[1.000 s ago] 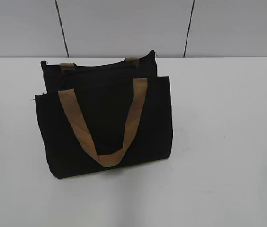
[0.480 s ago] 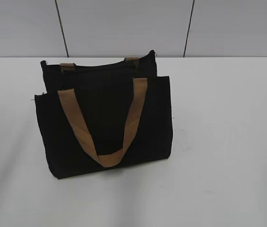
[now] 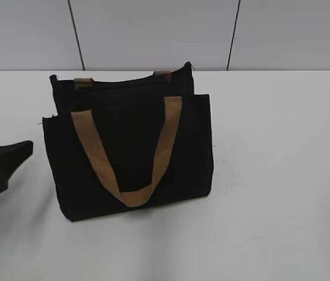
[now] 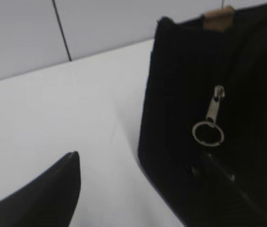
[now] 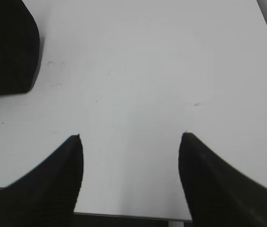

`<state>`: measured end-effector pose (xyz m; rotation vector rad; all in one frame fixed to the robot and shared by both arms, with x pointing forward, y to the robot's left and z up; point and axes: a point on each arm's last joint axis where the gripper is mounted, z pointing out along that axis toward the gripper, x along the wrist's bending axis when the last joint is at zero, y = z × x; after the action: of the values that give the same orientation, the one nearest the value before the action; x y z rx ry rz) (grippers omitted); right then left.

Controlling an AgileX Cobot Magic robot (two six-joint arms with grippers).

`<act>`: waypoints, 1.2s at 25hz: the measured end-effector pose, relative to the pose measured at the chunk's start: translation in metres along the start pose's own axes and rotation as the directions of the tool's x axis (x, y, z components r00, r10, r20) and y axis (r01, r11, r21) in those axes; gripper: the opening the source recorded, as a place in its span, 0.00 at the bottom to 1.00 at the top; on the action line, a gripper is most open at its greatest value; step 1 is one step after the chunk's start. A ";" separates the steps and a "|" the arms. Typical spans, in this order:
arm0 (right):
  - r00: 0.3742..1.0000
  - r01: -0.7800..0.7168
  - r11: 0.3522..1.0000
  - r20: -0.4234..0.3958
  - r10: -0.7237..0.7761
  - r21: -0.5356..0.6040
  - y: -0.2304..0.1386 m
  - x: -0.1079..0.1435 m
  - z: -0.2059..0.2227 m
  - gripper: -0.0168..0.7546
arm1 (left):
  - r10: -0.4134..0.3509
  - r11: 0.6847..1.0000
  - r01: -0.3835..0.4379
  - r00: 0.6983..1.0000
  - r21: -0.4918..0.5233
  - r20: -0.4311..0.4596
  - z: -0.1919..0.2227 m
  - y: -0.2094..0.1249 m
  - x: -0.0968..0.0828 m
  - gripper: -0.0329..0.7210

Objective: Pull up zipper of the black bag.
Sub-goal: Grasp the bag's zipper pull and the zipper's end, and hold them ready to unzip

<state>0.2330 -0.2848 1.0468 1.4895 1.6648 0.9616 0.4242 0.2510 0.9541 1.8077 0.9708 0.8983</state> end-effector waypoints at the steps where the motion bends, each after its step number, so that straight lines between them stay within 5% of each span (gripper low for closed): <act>1: 1.000 0.000 1.000 0.000 0.000 0.000 0.000 0.000 0.000 0.66 | -0.004 1.000 0.003 1.000 0.004 0.023 0.007 -0.005 -0.001 0.81; 11: 1.000 0.000 1.000 0.000 0.000 0.000 0.000 0.000 0.000 0.66 | -0.022 0.999 0.014 0.972 0.035 0.233 0.075 -0.043 -0.008 0.81; 25: 1.000 0.000 1.000 0.000 0.000 0.000 0.000 0.000 0.000 0.66 | 0.016 1.000 -0.019 0.958 0.009 0.286 0.111 -0.044 -0.004 0.80; 28: 1.000 0.001 1.000 0.000 -0.001 0.000 0.000 0.000 0.000 0.66 | 0.033 0.999 -0.033 0.954 -0.005 0.299 0.115 -0.042 -0.003 0.72; 30: 1.000 0.001 1.000 0.000 -0.001 0.000 0.000 0.000 0.000 0.66 | 0.044 0.999 -0.043 0.950 -0.010 0.310 0.116 -0.041 -0.004 0.58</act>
<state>0.2330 -0.2848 1.0468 1.4886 1.6653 0.9611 0.5119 0.2200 0.8740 1.9030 0.7309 0.6152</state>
